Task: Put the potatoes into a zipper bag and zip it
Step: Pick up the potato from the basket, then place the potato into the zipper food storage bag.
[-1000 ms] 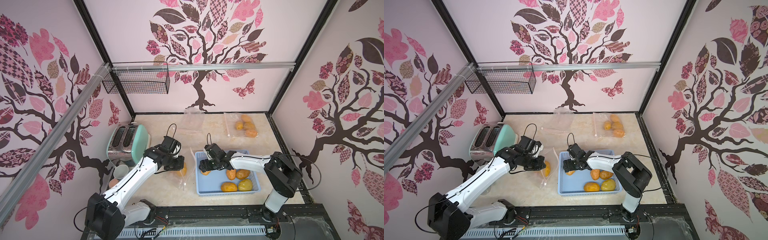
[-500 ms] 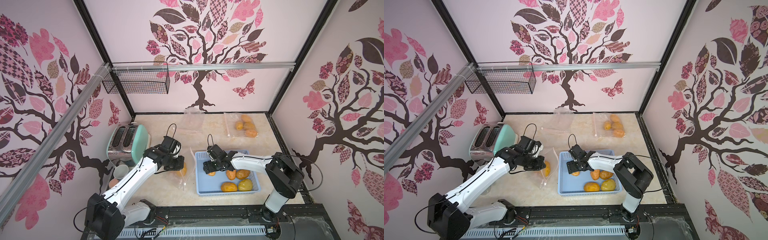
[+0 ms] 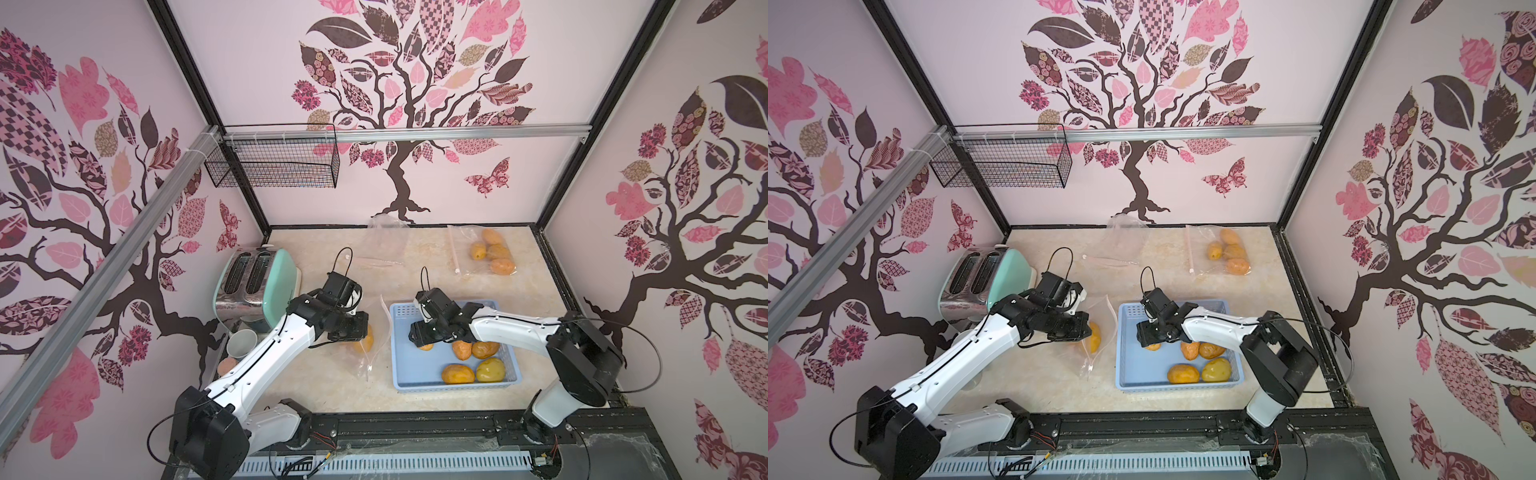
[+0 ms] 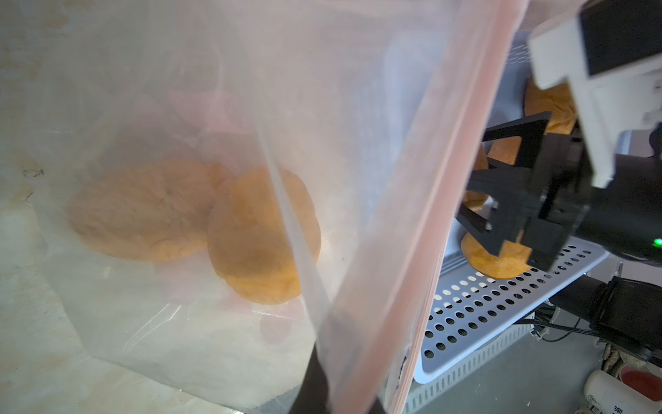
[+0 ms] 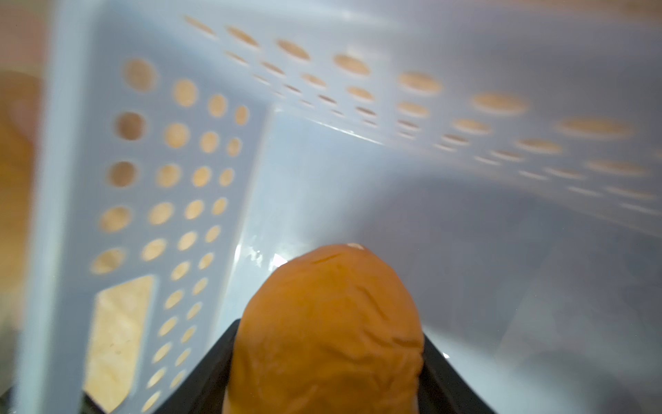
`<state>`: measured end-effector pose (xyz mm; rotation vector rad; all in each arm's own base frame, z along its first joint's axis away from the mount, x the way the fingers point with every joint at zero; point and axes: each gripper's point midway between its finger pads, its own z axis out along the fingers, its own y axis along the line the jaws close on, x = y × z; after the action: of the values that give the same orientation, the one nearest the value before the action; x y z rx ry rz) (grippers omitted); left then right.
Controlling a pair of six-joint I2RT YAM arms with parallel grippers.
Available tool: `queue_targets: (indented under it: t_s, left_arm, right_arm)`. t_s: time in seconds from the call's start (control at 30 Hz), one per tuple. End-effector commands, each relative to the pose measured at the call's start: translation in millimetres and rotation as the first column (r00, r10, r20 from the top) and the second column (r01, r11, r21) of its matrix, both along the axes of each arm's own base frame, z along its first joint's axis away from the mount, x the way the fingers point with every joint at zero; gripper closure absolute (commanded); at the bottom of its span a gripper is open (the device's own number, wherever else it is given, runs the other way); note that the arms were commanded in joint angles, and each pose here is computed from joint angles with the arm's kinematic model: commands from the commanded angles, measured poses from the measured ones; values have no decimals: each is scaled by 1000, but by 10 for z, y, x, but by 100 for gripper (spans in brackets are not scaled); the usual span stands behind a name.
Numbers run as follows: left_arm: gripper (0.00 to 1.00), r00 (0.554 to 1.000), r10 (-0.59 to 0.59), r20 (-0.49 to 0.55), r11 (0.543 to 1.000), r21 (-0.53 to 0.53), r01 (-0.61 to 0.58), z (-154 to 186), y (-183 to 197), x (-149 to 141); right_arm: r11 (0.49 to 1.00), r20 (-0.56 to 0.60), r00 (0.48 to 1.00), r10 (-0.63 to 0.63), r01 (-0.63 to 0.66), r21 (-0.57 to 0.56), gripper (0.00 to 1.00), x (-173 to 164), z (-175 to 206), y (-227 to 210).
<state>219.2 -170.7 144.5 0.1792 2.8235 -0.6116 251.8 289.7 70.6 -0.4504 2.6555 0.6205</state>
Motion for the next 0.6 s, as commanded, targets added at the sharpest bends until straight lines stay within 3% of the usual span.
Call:
queue_targets:
  t_s: [0.0, 0.2, 0.57]
  left_arm:
    - [100, 1000, -6, -3, 1000, 6, 6, -51, 30, -58]
    - [100, 1000, -21, 9, 999, -27, 21, -5, -17, -70]
    - [100, 999, -18, 28, 999, -48, 19, 59, -33, -68]
  right_arm:
    - [984, 78, 997, 16, -29, 177, 45, -34, 574, 144]
    - [898, 88, 994, 59, -92, 430, 49, -200, 1189, 427]
    - [815, 74, 995, 73, -102, 570, 49, -338, 1644, 670]
